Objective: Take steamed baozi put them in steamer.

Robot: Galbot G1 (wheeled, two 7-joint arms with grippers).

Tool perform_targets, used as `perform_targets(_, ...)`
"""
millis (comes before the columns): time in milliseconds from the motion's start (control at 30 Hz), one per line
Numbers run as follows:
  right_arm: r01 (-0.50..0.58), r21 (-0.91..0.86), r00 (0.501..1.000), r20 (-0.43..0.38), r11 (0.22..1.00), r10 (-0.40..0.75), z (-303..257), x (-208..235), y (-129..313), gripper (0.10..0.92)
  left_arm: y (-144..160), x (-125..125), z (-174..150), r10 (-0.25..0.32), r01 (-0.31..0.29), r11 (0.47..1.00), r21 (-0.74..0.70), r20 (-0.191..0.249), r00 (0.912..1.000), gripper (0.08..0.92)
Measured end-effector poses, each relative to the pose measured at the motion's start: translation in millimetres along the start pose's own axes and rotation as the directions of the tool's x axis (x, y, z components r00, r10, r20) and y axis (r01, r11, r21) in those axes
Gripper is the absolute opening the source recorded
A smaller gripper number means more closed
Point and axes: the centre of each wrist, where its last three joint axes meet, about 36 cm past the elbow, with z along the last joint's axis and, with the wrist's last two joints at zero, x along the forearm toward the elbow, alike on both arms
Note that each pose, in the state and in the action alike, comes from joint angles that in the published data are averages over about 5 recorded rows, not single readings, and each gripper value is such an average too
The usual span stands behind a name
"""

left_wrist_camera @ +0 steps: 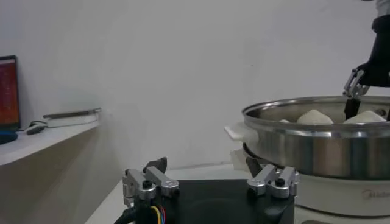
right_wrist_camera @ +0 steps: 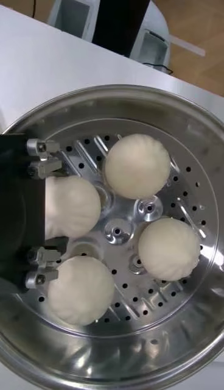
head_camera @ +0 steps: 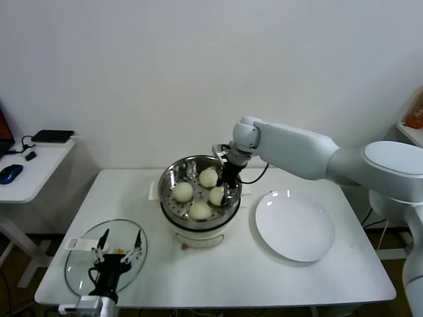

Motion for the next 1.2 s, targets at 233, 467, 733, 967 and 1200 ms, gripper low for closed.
perform_targets(233,0.001,-0.001,1.0,0.006,1.0,-0.001,2,2,-2,0.765,0,-1,0,0.0,0.0,1.0,0.0,0.001,1.0,0.823)
perform_targets(467,-0.004,-0.009,1.0,0.028,1.0,0.004,1,9,-6,0.822,0,-2,-1,-0.002,0.002,1.0,0.001,0.002,1.0,0.823)
perform_targets(733,-0.013,-0.015,0.998,0.062,1.0,0.014,1,28,-12,0.823,-1,-2,-2,0.0,0.0,1.0,0.001,0.002,1.0,0.823)
perform_targets(967,-0.041,-0.022,0.994,0.102,0.999,0.043,7,58,-13,0.823,-1,-2,-3,0.0,0.0,1.0,0.0,0.004,1.0,0.823)
perform_targets(1200,-0.091,-0.051,0.982,0.161,0.995,0.099,31,90,-3,0.823,-4,-2,-6,0.008,-0.008,1.0,-0.003,0.011,0.9999,0.823)
